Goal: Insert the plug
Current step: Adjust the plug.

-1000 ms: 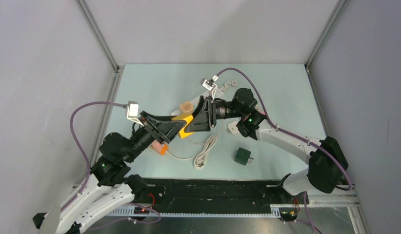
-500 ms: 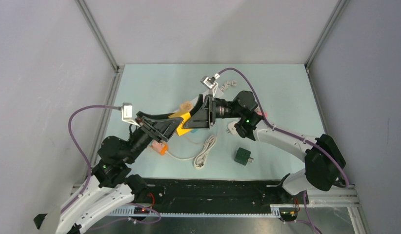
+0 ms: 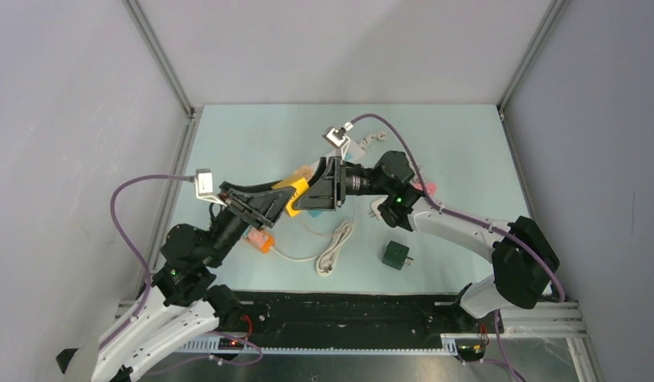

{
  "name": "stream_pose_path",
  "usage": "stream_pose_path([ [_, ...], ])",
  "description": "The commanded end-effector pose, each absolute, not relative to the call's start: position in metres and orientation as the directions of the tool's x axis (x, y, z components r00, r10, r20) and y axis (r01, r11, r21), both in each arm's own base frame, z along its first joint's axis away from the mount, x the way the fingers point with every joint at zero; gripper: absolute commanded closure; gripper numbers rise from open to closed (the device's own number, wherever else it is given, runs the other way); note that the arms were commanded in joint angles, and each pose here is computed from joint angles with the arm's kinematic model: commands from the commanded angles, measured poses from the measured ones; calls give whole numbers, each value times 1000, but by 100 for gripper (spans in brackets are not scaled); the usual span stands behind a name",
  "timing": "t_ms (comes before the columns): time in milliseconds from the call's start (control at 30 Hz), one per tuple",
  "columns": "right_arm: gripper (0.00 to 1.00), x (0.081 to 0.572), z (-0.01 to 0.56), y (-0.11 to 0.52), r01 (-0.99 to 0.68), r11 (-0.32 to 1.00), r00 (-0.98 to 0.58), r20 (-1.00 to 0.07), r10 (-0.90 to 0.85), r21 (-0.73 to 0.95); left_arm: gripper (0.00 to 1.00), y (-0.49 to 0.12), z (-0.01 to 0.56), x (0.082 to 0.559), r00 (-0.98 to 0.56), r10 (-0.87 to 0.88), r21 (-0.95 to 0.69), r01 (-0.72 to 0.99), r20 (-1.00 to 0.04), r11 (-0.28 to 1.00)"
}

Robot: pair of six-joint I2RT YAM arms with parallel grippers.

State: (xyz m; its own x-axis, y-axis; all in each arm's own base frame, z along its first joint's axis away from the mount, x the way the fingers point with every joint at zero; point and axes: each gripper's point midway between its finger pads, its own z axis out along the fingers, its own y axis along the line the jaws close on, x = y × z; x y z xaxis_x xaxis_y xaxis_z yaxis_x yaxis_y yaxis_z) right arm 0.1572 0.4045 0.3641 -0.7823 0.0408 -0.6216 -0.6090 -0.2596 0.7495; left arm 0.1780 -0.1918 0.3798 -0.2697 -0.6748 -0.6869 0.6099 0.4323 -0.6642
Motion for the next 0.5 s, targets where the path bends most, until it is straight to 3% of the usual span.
stream_pose_path([
  [0, 23, 160, 385, 406, -633, -290, -768, -629, 120, 717, 100, -186, 396, 177, -232, -732, -673, 630, -640, 388],
  [233, 27, 167, 392, 408, -615, -314, -786, -594, 169, 723, 100, -184, 389, 177, -239, -741, -684, 624, -628, 378],
  [333, 43, 168, 388, 410, -597, -317, -799, -580, 156, 737, 100, -183, 389, 176, -235, -744, -684, 624, -625, 378],
  [467, 52, 168, 386, 410, -580, -325, -811, -565, 151, 747, 100, -181, 388, 178, -226, -749, -687, 616, -622, 385],
])
